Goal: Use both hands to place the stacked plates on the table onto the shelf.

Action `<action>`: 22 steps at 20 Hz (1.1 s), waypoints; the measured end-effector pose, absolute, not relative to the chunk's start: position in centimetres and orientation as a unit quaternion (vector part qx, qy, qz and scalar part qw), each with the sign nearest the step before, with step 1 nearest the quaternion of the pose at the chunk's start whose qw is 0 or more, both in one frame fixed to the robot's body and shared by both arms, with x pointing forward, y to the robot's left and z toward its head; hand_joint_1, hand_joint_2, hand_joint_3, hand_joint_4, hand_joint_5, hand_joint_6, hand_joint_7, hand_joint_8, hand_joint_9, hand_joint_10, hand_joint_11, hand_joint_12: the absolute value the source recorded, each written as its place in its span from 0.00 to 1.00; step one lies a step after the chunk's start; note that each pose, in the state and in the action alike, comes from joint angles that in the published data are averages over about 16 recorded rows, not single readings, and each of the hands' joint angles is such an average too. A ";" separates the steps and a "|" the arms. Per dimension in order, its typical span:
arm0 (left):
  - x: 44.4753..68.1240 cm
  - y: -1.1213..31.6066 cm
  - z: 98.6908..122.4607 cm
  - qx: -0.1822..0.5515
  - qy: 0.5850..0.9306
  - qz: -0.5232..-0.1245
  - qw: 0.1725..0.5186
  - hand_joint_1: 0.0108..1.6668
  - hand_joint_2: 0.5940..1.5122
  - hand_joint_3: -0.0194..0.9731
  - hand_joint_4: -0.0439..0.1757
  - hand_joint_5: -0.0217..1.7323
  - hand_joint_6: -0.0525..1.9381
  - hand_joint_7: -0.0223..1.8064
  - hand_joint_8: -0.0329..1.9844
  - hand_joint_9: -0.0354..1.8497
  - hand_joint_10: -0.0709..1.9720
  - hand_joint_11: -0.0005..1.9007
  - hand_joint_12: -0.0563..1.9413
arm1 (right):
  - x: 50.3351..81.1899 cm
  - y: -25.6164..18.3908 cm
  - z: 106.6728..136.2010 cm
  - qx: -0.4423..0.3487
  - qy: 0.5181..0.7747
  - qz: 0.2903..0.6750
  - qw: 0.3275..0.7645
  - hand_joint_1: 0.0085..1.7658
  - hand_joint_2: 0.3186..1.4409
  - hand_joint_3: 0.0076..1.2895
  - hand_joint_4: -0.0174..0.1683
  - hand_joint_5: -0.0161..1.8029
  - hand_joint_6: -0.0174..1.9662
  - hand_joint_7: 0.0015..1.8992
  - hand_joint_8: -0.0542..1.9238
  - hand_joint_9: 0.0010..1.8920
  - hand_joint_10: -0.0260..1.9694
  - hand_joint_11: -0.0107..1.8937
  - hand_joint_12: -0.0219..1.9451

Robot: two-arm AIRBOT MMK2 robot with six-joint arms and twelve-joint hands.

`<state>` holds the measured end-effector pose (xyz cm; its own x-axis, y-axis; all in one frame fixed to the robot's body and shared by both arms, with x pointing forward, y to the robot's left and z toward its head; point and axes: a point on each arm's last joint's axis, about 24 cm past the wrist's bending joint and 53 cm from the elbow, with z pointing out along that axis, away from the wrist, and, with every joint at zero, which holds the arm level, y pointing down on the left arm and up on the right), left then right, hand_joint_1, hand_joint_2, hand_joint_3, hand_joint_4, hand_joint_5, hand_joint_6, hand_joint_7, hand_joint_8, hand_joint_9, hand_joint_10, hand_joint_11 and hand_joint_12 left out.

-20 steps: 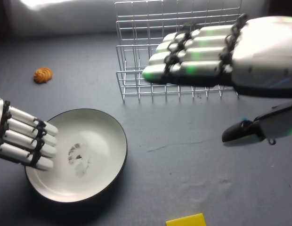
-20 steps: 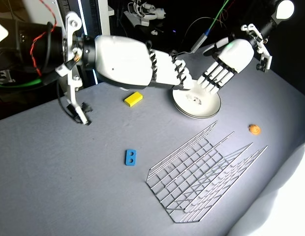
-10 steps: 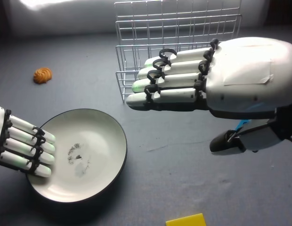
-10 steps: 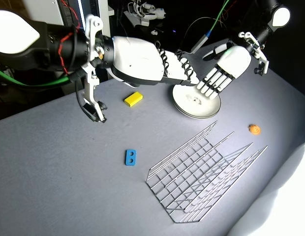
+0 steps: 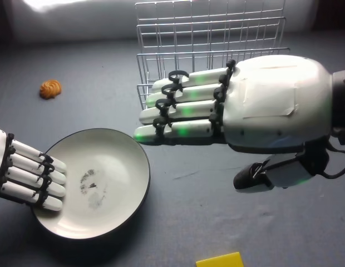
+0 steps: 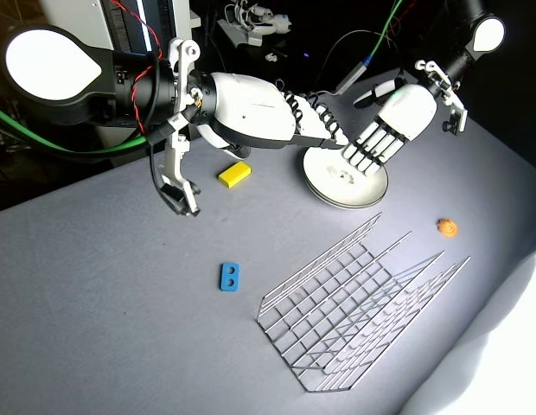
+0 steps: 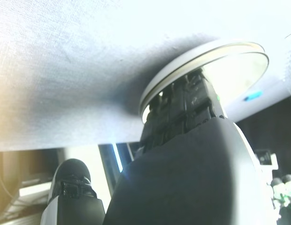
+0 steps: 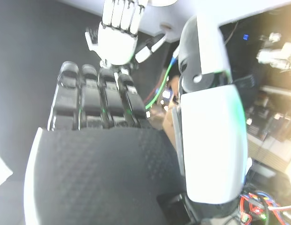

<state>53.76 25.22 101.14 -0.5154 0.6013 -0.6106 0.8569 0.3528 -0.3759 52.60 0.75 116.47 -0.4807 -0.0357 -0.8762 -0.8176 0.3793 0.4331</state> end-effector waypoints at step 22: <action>51.4 18.7 100.7 0.462 0.780 -0.377 0.189 0.00 0.52 0.04 0.17 0.01 0.01 0.00 0.01 0.03 0.04 0.01 0.03 | 55.0 3.8 110.8 -0.359 0.725 0.411 0.419 0.59 0.64 0.01 0.11 0.08 0.02 0.08 0.03 0.08 0.03 0.02 0.32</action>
